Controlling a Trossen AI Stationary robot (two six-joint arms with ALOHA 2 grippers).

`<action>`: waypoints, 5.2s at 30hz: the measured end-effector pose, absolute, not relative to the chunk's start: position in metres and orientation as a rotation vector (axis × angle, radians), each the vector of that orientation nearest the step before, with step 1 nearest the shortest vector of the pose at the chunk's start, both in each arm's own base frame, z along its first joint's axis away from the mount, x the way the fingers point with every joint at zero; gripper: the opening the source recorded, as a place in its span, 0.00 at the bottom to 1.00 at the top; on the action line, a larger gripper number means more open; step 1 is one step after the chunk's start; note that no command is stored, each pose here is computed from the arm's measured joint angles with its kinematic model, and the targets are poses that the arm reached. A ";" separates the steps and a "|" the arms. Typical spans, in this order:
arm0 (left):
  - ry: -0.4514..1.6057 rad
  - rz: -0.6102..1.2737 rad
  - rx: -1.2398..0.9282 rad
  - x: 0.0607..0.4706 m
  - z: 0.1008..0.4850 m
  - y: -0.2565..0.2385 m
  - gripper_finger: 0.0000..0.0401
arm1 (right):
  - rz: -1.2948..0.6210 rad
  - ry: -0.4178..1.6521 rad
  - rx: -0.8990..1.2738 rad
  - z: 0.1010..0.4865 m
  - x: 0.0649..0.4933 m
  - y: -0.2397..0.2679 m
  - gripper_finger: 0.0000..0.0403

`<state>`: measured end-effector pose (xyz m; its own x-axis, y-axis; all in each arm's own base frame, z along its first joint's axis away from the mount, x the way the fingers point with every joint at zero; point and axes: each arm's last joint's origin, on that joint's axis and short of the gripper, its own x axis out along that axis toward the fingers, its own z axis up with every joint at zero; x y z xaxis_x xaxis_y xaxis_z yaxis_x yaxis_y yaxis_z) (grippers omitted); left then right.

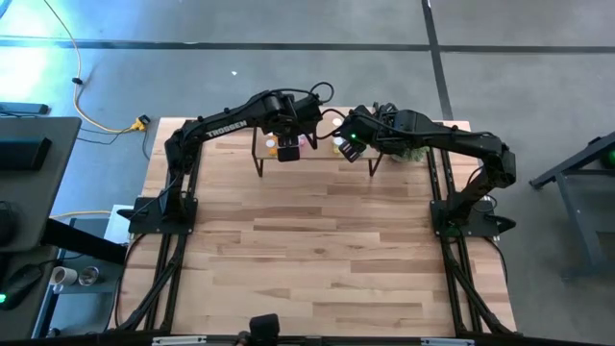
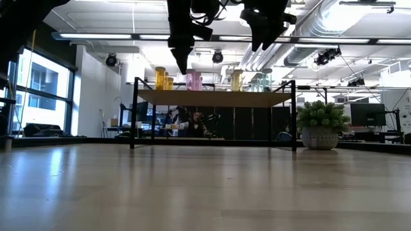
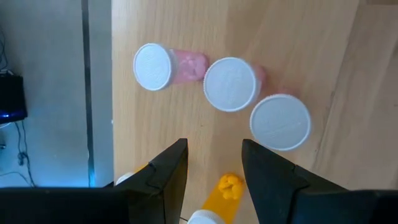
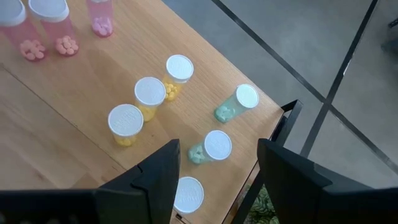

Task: Pick and place medicine bottles onto shelf by color
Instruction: Put the pink pill bottle on the shelf aligned with the other pink pill bottles, then return to Home Position

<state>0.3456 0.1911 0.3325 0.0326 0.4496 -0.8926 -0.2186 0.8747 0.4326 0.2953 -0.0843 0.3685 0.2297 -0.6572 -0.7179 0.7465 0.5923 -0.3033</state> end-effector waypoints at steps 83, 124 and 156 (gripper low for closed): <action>0.586 0.345 -0.091 0.141 0.267 0.031 0.36 | -0.183 0.338 0.074 0.244 0.173 0.004 0.51; 0.088 0.271 0.007 0.091 0.174 0.013 0.36 | -0.135 0.029 -0.010 0.166 0.109 0.001 0.51; 0.091 0.274 0.008 0.091 0.173 0.013 0.36 | -0.153 0.042 0.305 0.162 0.104 0.000 0.51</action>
